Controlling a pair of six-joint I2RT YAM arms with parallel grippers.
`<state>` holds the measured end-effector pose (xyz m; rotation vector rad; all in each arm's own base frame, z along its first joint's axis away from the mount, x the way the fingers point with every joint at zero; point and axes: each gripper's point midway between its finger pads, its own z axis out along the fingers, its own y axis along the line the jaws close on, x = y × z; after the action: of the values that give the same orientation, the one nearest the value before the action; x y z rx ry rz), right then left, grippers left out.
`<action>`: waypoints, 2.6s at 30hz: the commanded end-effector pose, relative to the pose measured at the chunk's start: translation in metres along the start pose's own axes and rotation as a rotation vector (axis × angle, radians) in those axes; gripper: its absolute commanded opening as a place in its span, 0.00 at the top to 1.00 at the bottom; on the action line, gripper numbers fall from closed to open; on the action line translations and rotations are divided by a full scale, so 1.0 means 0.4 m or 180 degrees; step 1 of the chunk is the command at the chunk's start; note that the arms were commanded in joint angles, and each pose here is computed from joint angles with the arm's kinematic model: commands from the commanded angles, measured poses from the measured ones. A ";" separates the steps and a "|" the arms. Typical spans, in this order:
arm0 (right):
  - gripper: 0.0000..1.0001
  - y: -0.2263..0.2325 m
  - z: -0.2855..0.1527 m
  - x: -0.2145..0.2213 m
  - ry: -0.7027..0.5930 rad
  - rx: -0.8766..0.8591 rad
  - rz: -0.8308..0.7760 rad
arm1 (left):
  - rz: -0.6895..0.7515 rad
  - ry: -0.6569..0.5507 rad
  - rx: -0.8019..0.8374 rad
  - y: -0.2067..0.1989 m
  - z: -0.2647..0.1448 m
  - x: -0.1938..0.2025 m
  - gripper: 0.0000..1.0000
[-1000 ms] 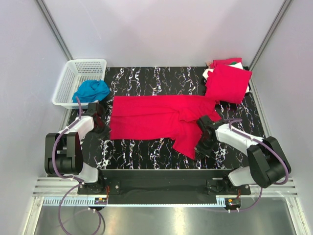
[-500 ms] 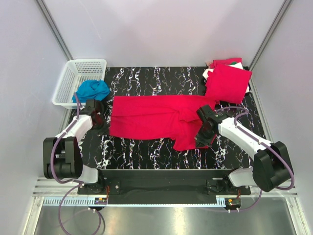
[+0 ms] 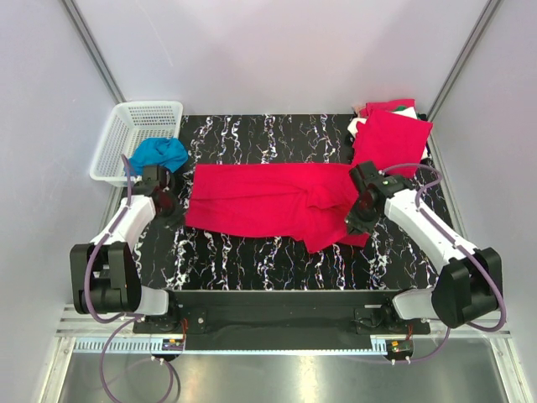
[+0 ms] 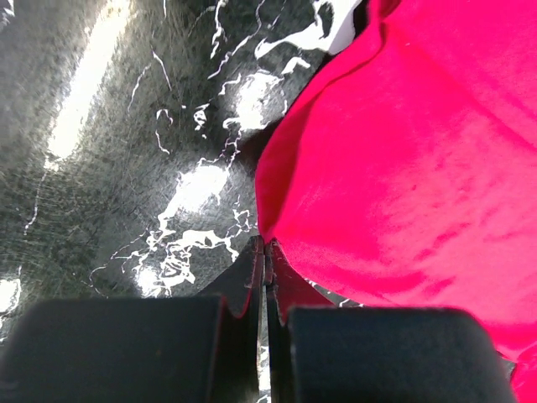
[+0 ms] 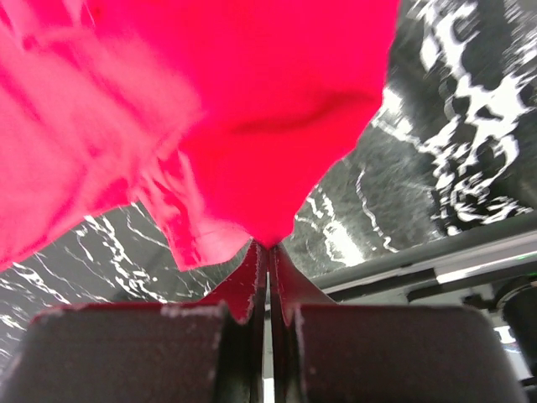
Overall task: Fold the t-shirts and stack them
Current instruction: Fold the tshirt
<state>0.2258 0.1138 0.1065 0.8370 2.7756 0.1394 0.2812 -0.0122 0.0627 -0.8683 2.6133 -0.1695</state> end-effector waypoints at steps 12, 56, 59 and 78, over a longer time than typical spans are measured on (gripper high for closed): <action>1.00 -0.011 -0.111 -0.134 -0.0393 -0.0092 -0.0085 | -0.0023 -0.0376 0.0144 -0.025 -0.077 -0.097 1.00; 1.00 0.128 -0.089 -0.413 -0.0730 0.0033 -0.0559 | 0.0487 -0.0183 0.0341 -0.151 -0.037 -0.249 1.00; 1.00 0.131 -0.070 -0.428 -0.0692 0.0079 -0.0585 | 0.0516 -0.0112 0.0328 -0.166 -0.017 -0.259 1.00; 1.00 0.165 -0.036 -0.516 -0.0725 0.0081 -0.0662 | 0.0903 0.0045 0.0354 -0.249 0.037 -0.261 1.00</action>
<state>0.4112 0.0614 0.1488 0.5421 2.7086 -0.0185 0.4049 -0.0287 0.0802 -0.5100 2.7411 -0.2161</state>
